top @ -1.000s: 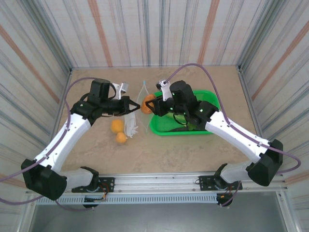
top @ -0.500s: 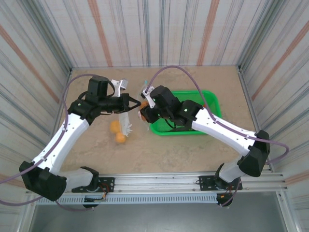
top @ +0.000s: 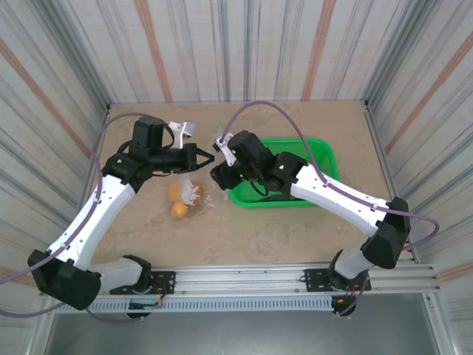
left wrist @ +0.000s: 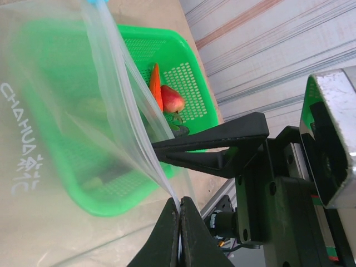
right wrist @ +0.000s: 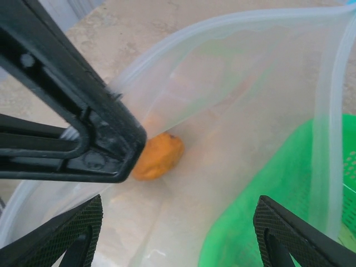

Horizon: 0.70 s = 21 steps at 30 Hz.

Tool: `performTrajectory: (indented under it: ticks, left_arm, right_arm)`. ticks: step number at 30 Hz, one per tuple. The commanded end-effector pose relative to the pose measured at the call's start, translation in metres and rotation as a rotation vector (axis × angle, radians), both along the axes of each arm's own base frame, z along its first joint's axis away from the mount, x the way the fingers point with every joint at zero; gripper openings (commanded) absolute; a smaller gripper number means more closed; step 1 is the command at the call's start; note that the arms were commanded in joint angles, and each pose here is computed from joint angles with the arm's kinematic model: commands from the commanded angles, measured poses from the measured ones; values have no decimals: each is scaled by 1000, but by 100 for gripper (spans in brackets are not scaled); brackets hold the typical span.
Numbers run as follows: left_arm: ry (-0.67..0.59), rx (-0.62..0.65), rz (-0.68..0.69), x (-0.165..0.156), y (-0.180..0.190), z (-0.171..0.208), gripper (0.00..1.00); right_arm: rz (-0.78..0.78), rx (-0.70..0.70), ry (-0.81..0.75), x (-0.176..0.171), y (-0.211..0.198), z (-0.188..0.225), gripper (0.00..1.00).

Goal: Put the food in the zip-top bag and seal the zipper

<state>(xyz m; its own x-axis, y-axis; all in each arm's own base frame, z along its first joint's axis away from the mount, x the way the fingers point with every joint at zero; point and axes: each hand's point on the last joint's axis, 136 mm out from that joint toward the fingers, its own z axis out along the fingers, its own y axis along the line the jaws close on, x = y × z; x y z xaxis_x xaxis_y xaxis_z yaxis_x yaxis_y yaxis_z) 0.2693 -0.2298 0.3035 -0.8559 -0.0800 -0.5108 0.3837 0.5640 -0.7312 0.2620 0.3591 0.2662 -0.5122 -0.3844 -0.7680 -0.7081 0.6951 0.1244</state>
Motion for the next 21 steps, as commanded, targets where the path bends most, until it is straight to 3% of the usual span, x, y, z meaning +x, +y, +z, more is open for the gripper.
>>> performTrajectory:
  ticks: [1,6,9,14,16,21]
  left_arm:
    - [-43,0,-11,-3,2,8,0]
    - [-30,13,-6,-2,3,-3,0]
    - [-8,-17,-4,0,2,-8,0]
    - [1,-52,-17,2,-1,-7,0]
    - [-4,-49,-17,2,-1,-7,0]
    - [3,-48,-23,1,-1,-13,0]
  right_arm:
    - [49,77,3,-11,0,34,74]
    - [9,181,29,-10,-26,66,74]
    - [-132,200,77,7,-65,61,74]
    - [-561,76,239,40,-164,-7,74]
    - [-760,-47,327,43,-206,-45,74]
    - [-978,-264,440,39,-261,-107,75]
